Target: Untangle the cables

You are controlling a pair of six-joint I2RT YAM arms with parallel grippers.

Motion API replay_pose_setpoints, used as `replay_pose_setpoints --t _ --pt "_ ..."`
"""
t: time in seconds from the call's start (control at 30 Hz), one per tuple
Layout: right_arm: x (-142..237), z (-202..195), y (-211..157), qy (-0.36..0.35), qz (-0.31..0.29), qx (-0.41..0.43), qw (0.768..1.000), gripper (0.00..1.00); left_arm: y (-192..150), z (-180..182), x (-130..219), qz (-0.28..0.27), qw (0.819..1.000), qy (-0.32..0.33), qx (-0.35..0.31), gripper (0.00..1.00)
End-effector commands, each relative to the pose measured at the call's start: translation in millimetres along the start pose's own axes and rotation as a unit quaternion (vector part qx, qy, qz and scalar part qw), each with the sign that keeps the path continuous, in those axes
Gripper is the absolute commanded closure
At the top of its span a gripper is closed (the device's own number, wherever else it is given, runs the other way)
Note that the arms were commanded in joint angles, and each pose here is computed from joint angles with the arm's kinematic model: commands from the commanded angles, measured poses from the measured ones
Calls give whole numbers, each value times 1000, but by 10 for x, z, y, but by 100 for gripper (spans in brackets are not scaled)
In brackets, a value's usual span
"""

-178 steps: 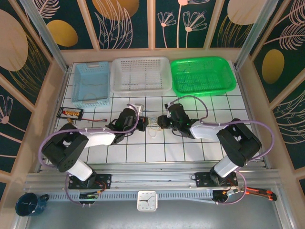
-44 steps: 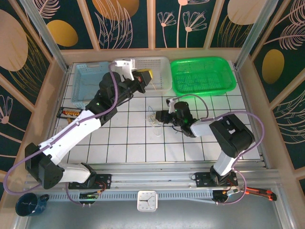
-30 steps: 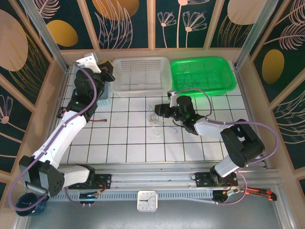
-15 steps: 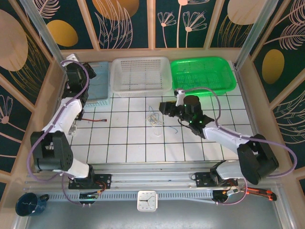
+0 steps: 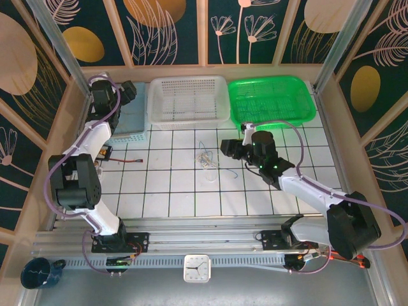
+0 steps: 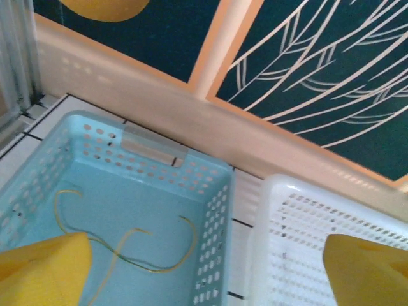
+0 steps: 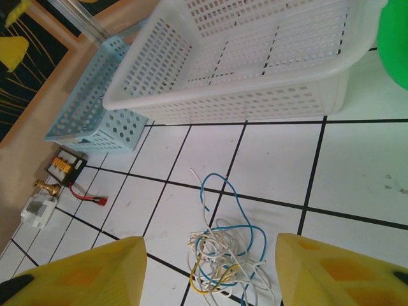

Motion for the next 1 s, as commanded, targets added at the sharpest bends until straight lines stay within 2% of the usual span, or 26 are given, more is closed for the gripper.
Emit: replay_pose_setpoints --t 0.0,0.17,0.27,0.5,0.7,0.97 --pt "40 -41 -30 -13 0 -6 1000 44 179 -202 220 -8 998 -68 6 1" --pt "-17 -64 -65 -15 11 -17 1000 44 153 -380 389 17 989 -144 34 1" --pt "-76 -167 -61 -20 22 -37 999 44 -5 -515 503 39 982 -181 39 1" --pt "-324 -267 -257 -6 70 -66 995 43 -716 -823 859 103 961 -251 52 1" --pt "-478 -297 -360 8 88 -81 993 42 -1276 -844 1102 142 950 -271 68 1" --pt "-707 -216 -459 13 113 -74 991 42 -1594 -699 1184 171 944 -271 83 1"
Point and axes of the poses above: each hand's point on the last joint's axis, 136 mm out from that joint toward the fingers, its own x axis back along the fingers, its own z axis along the line the jaws close on, y = z × x, the point moved 9 cm from there along x, back along the fingers, and after that the axes turned 4 degrees about x, right-handed, at the moved point
